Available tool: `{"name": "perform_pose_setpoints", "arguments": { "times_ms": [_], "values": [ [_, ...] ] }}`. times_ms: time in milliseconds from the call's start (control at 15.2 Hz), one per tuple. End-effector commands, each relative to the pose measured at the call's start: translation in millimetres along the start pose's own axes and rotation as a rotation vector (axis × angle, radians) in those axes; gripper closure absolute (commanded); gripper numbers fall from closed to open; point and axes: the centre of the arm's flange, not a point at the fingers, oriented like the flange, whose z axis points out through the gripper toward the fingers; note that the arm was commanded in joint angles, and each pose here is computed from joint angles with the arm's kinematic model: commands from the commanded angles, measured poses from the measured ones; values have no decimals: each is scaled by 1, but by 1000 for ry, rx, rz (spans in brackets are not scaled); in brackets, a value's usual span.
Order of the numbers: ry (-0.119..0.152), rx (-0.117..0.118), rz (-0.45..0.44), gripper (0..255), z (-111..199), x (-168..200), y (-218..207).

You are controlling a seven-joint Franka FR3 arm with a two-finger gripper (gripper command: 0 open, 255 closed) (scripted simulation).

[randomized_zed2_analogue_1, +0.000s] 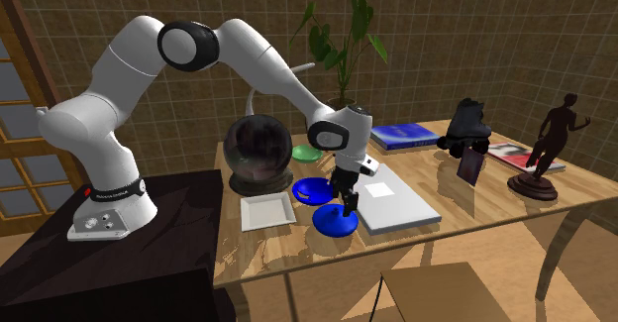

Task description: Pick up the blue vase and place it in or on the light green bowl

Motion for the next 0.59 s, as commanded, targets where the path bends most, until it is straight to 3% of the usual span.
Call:
{"name": "perform_pose_setpoints", "arguments": {
  "times_ms": [0,198,264,528],
  "values": [
    [0,0,0,0,0,0,0],
    [0,0,0,0,0,0,0],
    [0,0,0,255,0,0,0],
    [0,0,0,255,0,0,0]
  ]
}}
